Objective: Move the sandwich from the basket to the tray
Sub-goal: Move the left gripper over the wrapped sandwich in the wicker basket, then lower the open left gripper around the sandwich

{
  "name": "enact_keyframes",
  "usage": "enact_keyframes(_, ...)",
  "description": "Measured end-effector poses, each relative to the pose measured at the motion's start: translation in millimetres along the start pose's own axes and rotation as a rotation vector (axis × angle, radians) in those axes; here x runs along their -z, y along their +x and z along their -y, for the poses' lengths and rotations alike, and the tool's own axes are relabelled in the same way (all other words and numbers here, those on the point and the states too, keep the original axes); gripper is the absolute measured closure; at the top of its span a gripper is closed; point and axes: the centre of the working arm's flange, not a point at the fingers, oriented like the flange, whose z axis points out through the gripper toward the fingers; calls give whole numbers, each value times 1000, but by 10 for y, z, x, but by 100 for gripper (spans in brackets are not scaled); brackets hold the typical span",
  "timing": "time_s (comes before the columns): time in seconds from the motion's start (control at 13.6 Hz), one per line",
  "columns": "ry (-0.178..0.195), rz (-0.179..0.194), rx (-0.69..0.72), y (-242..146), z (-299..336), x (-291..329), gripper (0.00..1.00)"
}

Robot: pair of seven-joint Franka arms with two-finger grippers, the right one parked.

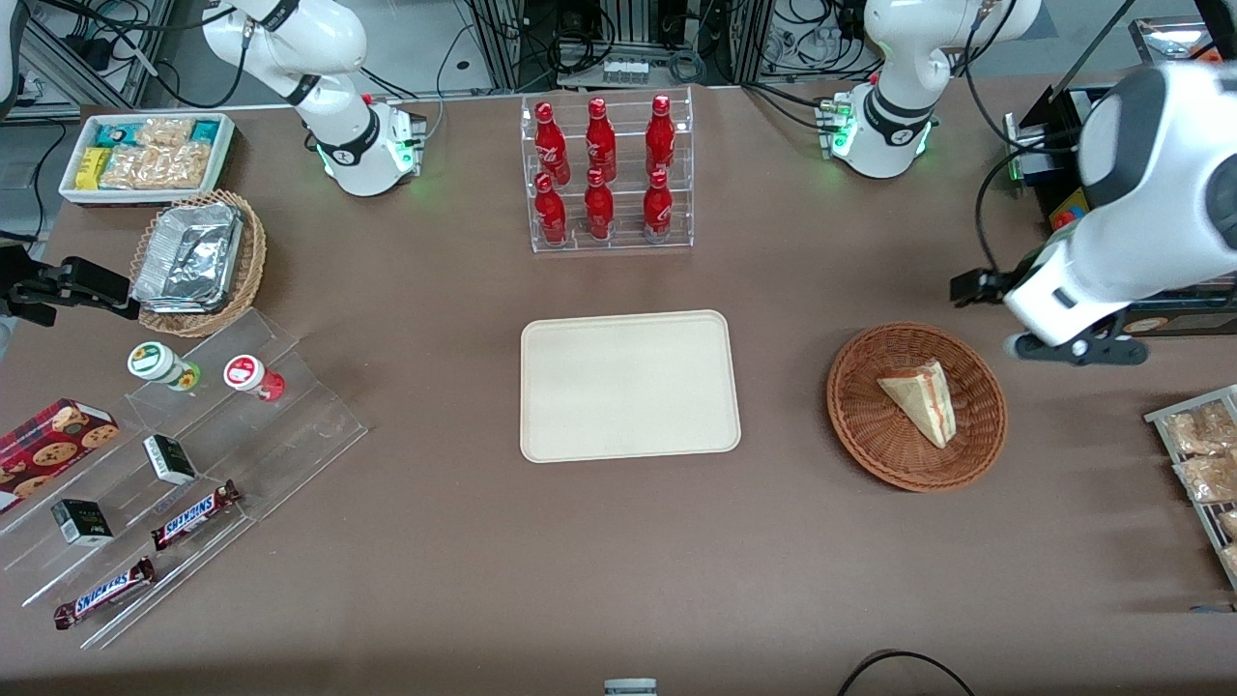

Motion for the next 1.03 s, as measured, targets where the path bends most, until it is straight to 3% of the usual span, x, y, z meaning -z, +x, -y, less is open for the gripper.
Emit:
enact_keyframes(0.66,-12,-96,42,141,30,-1225,0)
enact_keyframes(1.03,-31,-109,260,256,24,-1499,0)
